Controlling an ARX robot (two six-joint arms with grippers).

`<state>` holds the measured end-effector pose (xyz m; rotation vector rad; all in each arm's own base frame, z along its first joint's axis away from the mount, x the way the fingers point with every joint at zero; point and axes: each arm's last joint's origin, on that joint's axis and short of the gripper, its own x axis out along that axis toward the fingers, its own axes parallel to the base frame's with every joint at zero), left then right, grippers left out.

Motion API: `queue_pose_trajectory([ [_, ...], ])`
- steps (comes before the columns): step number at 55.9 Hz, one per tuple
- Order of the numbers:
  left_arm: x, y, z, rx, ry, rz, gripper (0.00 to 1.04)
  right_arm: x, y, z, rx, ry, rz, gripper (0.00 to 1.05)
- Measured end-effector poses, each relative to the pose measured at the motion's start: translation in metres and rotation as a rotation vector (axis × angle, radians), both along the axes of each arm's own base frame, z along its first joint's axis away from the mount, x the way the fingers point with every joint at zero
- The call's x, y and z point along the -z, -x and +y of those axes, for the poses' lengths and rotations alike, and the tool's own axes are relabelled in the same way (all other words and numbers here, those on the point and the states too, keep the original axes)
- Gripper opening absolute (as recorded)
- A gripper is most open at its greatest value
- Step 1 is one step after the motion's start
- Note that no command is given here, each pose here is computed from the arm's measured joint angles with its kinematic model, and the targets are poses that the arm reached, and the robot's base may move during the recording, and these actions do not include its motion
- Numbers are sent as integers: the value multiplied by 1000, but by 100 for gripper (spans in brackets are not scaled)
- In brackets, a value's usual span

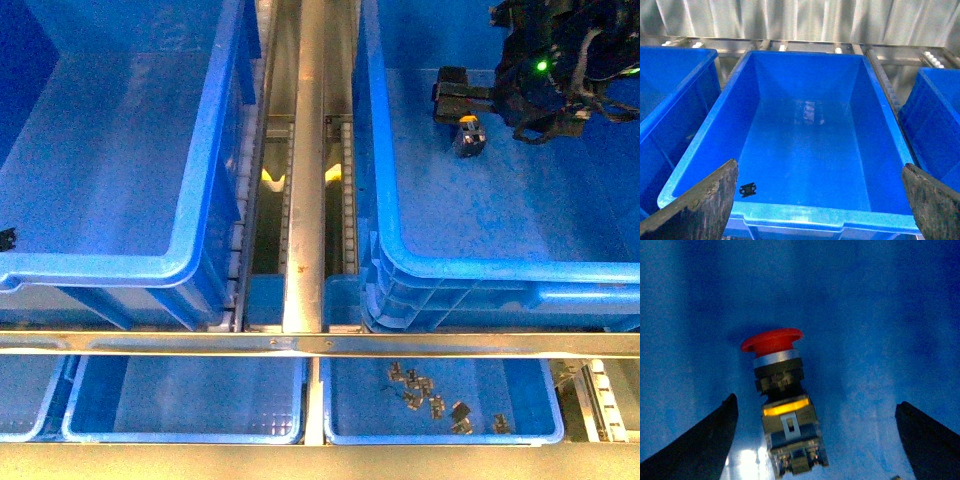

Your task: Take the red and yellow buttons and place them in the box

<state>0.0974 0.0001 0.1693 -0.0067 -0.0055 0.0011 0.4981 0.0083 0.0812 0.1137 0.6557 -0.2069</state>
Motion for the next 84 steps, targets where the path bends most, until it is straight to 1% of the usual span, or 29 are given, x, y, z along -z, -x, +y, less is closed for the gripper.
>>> queue_pose_trajectory([
  [4, 0, 0, 0, 0, 0, 0, 97, -13, 13, -4, -21, -16, -34, 98],
  [12, 0, 0, 0, 0, 0, 0, 97, -49, 55, -15, -58, -43, -113, 98],
  [14, 0, 0, 0, 0, 0, 0, 97, -59, 72, -18, -73, -58, -127, 98],
  [17, 0, 0, 0, 0, 0, 0, 97, -73, 111, -24, -95, -94, -128, 98],
  [22, 0, 0, 0, 0, 0, 0, 97, -85, 165, -30, -98, -141, -107, 98],
  [24, 0, 0, 0, 0, 0, 0, 97, -90, 193, -31, -101, -159, -100, 98],
  [25, 0, 0, 0, 0, 0, 0, 97, -93, 210, -32, -97, -176, -100, 98],
  [30, 0, 0, 0, 0, 0, 0, 97, -110, 261, -36, -43, -252, -117, 98],
  [37, 0, 0, 0, 0, 0, 0, 97, -131, 313, -38, 52, -368, -160, 98],
  [41, 0, 0, 0, 0, 0, 0, 97, -138, 328, -36, 66, -390, -193, 98],
  [46, 0, 0, 0, 0, 0, 0, 97, -142, 331, -36, 63, -398, -226, 98],
  [47, 0, 0, 0, 0, 0, 0, 97, -141, 330, -36, 41, -378, -266, 95],
  [50, 0, 0, 0, 0, 0, 0, 97, -130, 332, -34, -51, -233, -423, 85],
  [51, 0, 0, 0, 0, 0, 0, 97, -128, 332, -34, -68, -208, -446, 83],
  [53, 0, 0, 0, 0, 0, 0, 97, -122, 336, -31, -119, -114, -527, 76],
  [55, 0, 0, 0, 0, 0, 0, 97, -121, 340, -29, -151, -44, -595, 69],
  [56, 0, 0, 0, 0, 0, 0, 97, -121, 341, -28, -157, -28, -607, 67],
  [58, 0, 0, 0, 0, 0, 0, 97, -122, 344, -27, -171, 21, -644, 60],
  [61, 0, 0, 0, 0, 0, 0, 97, -121, 348, -24, -182, 65, -662, 50],
  [63, 0, 0, 0, 0, 0, 0, 97, -119, 350, -23, -185, 76, -663, 45],
  [69, 0, 0, 0, 0, 0, 0, 97, -109, 357, -19, -184, 97, -642, 24],
  [70, 0, 0, 0, 0, 0, 0, 97, -107, 358, -15, -173, 103, -639, 18],
  [72, 0, 0, 0, 0, 0, 0, 97, -105, 361, -11, -190, 104, -643, 10],
  [74, 0, 0, 0, 0, 0, 0, 97, -104, 363, -9, -206, 108, -648, 3],
  [84, 0, 0, 0, 0, 0, 0, 97, -97, 371, -9, -202, 109, -647, 4],
])
